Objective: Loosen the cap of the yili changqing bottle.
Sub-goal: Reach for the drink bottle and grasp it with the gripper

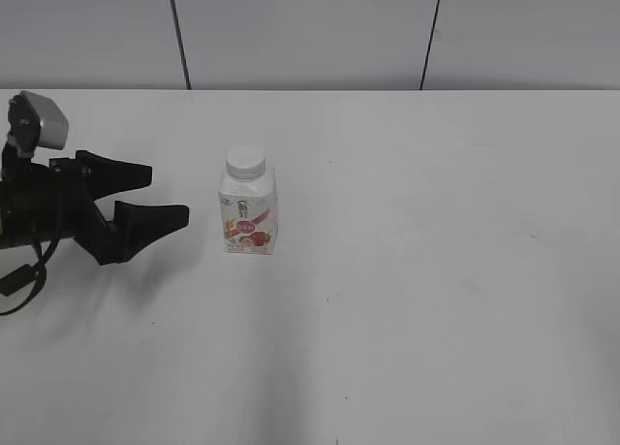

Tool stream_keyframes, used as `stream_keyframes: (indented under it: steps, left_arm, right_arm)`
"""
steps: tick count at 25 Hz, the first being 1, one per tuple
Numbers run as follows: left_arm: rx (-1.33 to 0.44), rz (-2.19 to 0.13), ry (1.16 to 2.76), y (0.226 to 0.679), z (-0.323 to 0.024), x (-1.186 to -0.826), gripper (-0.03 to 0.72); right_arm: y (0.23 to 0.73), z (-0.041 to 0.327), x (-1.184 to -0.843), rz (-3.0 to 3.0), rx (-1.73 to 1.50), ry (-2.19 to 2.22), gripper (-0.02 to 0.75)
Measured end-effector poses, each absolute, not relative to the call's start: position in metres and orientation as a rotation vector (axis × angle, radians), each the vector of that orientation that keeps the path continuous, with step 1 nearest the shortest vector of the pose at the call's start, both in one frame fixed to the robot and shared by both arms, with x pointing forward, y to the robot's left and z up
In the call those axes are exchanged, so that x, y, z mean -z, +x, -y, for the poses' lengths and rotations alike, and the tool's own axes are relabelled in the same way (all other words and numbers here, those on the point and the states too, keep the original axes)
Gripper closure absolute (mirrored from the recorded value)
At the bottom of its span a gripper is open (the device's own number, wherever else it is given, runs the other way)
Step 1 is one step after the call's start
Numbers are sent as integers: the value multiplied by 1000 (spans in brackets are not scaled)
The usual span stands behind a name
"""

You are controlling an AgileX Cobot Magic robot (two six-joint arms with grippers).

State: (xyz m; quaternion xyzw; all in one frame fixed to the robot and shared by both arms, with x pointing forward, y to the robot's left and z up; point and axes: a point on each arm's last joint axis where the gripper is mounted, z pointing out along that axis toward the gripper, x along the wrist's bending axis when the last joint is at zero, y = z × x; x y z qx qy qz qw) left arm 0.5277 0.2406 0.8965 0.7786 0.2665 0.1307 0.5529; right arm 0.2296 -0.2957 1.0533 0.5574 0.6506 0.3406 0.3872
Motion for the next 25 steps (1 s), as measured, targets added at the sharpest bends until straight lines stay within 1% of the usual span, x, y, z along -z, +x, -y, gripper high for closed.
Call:
stream_keyframes:
  steps: [2, 7, 13, 19, 25]
  left_arm:
    - [-269, -603, 1840, 535, -239, -889, 46]
    - [-189, -503, 1863, 559, -236, -878, 36]
    - [-35, -382, 1879, 584, -228, -858, 62]
    - [22, -287, 1897, 605, -207, -846, 87]
    - [58, -245, 1909, 618, -192, -830, 98]
  right_arm:
    - [230, 296, -1053, -1656, -867, 1419, 256]
    - [230, 296, -1053, -1656, -867, 1419, 256]
    - [230, 296, -1053, -1656, -867, 1419, 256]
    - [230, 296, -1053, -1656, -867, 1419, 256]
    - [230, 296, -1053, -1656, -867, 1419, 256]
